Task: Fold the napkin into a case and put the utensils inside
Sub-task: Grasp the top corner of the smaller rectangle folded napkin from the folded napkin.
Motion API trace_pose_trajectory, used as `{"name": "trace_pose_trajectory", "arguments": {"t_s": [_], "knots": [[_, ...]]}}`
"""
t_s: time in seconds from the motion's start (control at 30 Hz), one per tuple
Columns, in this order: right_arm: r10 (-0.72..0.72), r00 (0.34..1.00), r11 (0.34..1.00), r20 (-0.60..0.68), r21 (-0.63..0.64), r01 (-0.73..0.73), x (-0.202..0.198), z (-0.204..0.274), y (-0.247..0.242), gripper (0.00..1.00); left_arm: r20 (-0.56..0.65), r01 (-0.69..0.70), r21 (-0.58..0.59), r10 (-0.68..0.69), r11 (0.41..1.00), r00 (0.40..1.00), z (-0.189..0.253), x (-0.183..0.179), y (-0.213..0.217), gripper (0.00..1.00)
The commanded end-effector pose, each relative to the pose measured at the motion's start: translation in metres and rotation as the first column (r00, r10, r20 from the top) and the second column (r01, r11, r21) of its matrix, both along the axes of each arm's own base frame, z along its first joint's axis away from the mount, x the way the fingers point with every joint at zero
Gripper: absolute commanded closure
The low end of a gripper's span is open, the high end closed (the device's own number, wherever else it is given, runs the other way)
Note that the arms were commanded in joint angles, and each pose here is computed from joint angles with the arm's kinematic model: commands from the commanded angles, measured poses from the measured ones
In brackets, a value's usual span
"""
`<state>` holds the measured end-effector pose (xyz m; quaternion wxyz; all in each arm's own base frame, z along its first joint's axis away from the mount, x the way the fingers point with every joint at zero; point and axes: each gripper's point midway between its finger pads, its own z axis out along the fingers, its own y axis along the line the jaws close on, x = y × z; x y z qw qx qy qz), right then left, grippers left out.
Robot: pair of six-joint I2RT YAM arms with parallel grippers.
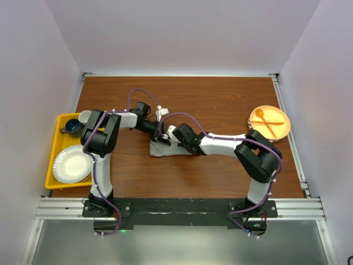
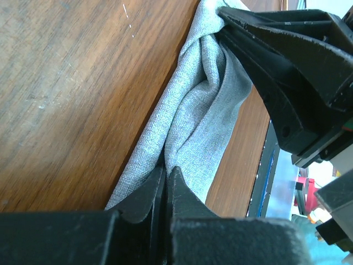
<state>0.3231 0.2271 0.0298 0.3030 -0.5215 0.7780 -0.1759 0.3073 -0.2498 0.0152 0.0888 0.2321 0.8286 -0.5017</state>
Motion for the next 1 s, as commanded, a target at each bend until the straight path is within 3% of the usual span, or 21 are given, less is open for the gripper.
{"name": "trace_pose_trajectory", "arguments": {"t_s": [0.0, 0.33, 0.73, 0.97], "knots": [[0.009, 1.000, 1.000, 0.018, 0.010, -0.009, 0.001, 0.005, 0.008, 0.85, -0.040, -0.019, 0.249, 0.030, 0.968, 0.999, -0.068, -0.017, 0.031, 1.00], [-0.027, 0.999, 0.995, 0.025, 0.095, 0.025, 0.008, 0.057, 0.024, 0.70, -0.039, -0.025, 0.246, 0.035, 0.969, 0.999, -0.068, -0.015, 0.030, 1.00], [-0.086, 0.972, 0.964, -0.218, 0.228, 0.136, -0.021, 0.061, 0.012, 0.68, -0.048, -0.029, 0.246, 0.042, 0.969, 0.998, -0.068, -0.016, 0.031, 1.00], [-0.123, 0.935, 0.939, -0.331, 0.265, 0.218, -0.021, 0.048, -0.005, 0.57, -0.050, -0.031, 0.246, 0.045, 0.969, 0.998, -0.069, -0.016, 0.030, 1.00]]}}
